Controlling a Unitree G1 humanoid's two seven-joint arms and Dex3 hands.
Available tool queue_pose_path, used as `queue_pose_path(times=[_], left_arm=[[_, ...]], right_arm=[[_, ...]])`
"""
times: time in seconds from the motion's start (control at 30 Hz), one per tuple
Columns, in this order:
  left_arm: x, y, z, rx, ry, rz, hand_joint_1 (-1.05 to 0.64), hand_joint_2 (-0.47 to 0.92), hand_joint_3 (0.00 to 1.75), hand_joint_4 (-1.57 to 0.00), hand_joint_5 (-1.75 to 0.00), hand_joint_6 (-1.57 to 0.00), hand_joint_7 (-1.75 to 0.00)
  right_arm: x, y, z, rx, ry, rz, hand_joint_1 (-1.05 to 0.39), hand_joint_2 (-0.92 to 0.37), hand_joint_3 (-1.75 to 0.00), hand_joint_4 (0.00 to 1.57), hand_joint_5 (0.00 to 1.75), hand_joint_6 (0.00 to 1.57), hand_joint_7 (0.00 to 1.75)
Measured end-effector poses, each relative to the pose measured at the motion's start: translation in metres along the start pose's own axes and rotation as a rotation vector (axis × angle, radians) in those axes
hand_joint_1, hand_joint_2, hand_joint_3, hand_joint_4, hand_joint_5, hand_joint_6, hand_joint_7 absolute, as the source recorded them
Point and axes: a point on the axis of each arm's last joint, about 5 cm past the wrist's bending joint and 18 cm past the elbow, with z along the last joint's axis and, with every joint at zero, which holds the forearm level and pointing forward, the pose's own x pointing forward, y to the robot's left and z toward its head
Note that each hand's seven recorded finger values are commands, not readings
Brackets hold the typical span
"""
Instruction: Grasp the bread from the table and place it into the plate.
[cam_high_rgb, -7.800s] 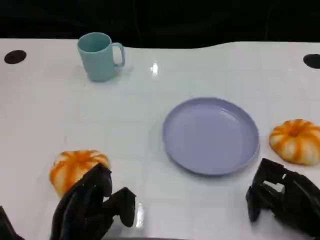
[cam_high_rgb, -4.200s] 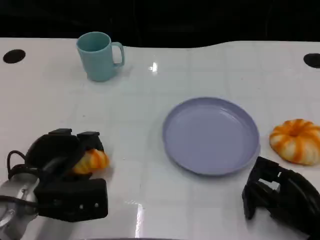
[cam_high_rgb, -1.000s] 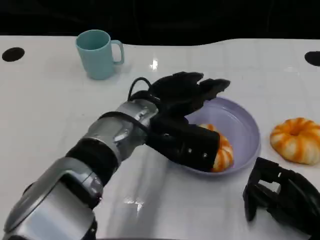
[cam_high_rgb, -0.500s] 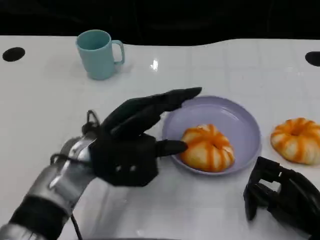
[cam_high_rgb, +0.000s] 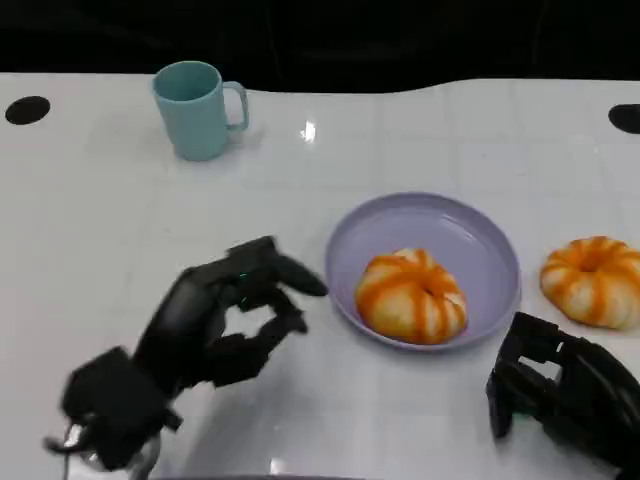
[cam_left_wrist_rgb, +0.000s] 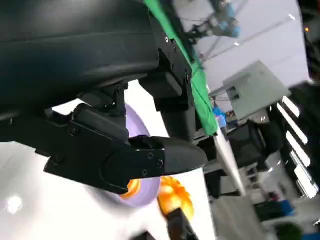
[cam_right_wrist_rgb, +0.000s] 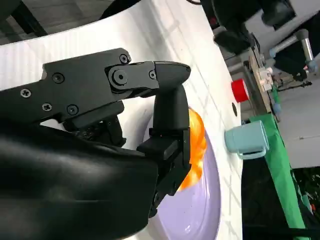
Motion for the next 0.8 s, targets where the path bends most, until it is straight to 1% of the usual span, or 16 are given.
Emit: queue_pose_path(times=[0.07, 0.13, 0.33, 0.4, 0.47, 0.57, 0.8], left_arm=[[-0.011, 0.001, -0.004, -0.11, 0.012, 0.027, -0.75, 0.92, 0.41, -0.8, -1.75, -0.61, -1.71], [-0.019, 0.001, -0.007, -0.173, 0.019, 0.032, -0.76, 0.92, 0.4, -0.84, -1.75, -0.62, -1.74], [-0.036, -0.002, -0.01, -0.31, 0.068, 0.06, -0.76, 0.92, 0.33, -0.87, -1.75, -0.63, -1.75], [-0.039, -0.002, -0.011, -0.368, 0.066, 0.063, -0.77, 0.92, 0.31, -0.89, -1.75, -0.64, -1.75], [-0.046, -0.004, -0.014, -0.437, 0.071, 0.078, -0.78, 0.92, 0.31, -0.89, -1.75, -0.65, -1.75], [-0.057, -0.007, -0.019, -0.508, 0.101, 0.091, -0.79, 0.92, 0.26, -0.91, -1.75, -0.66, -1.74], [-0.07, -0.008, -0.021, -0.594, 0.109, 0.124, -0.78, 0.92, 0.24, -0.94, -1.75, -0.68, -1.74]], right_arm=[[-0.001, 0.0003, 0.0, 0.0, 0.001, -0.001, -0.6, -0.92, -0.23, 0.74, 1.74, 0.63, 1.59], [-0.001, 0.0004, 0.0, 0.006, 0.006, 0.0, -0.59, -0.92, -0.22, 0.74, 1.74, 0.63, 1.58], [-0.001, 0.0003, 0.0, 0.028, 0.012, 0.002, -0.58, -0.92, -0.22, 0.73, 1.75, 0.63, 1.58], [-0.001, 0.0005, 0.001, 0.028, 0.012, 0.003, -0.58, -0.92, -0.22, 0.73, 1.75, 0.63, 1.58], [-0.002, 0.0008, 0.0, 0.03, 0.014, 0.003, -0.58, -0.92, -0.22, 0.73, 1.75, 0.63, 1.58], [-0.003, 0.001, 0.0, 0.03, 0.014, 0.006, -0.59, -0.92, -0.23, 0.72, 1.75, 0.62, 1.59], [-0.005, 0.0014, -0.001, 0.028, 0.013, 0.004, -0.59, -0.92, -0.24, 0.73, 1.75, 0.63, 1.6]])
